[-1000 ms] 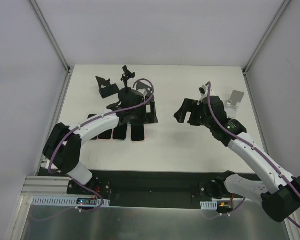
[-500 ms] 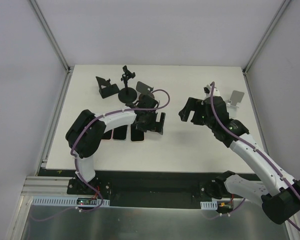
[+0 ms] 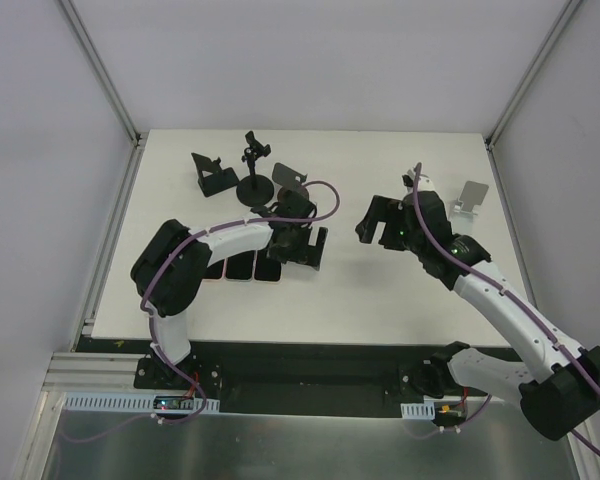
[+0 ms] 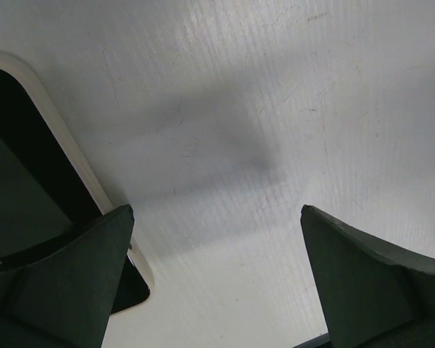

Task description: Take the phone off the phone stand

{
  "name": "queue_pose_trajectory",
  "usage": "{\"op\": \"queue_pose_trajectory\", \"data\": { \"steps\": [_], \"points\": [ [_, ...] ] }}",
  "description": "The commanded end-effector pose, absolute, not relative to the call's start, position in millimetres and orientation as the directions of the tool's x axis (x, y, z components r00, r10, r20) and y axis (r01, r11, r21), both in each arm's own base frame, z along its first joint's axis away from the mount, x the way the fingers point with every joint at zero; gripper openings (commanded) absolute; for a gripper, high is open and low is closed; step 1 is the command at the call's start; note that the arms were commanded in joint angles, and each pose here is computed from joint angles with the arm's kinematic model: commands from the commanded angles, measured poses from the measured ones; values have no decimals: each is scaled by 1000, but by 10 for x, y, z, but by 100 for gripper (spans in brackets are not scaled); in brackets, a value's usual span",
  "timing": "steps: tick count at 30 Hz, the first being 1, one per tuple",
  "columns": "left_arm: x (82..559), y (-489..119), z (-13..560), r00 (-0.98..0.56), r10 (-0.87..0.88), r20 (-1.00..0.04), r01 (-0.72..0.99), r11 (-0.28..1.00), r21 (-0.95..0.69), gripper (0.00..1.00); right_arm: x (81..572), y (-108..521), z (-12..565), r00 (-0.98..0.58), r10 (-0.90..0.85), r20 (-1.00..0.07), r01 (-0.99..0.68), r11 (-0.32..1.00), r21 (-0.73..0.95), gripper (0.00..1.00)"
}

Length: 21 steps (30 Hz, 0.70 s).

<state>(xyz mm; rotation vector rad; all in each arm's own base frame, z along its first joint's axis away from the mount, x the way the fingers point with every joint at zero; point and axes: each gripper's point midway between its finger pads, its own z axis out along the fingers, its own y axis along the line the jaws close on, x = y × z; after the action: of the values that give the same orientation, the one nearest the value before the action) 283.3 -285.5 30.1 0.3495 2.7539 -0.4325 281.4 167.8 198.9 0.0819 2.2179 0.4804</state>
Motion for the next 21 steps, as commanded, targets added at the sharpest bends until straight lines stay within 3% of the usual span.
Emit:
{"op": "queue_pose_trajectory", "data": {
  "steps": [1,9,16,21],
  "points": [
    [2898,-2592,398,-916,153,-370,238,951,-196,99,2904,1672,2163,-607,230,-761,-110,924,367,96],
    [3050,-2812,786,-881,130,-454,293,904,-310,99,3063,1461,2211,-565,163,-809,-95,961,259,96],
    [3115,-2814,1620,-780,59,-623,374,842,-388,99,3412,784,2185,-543,266,-796,117,963,243,96],
    [3115,-2415,2005,-734,-79,-675,347,810,-472,99,3729,212,2148,-490,321,-810,277,939,205,96]
  ]
}}
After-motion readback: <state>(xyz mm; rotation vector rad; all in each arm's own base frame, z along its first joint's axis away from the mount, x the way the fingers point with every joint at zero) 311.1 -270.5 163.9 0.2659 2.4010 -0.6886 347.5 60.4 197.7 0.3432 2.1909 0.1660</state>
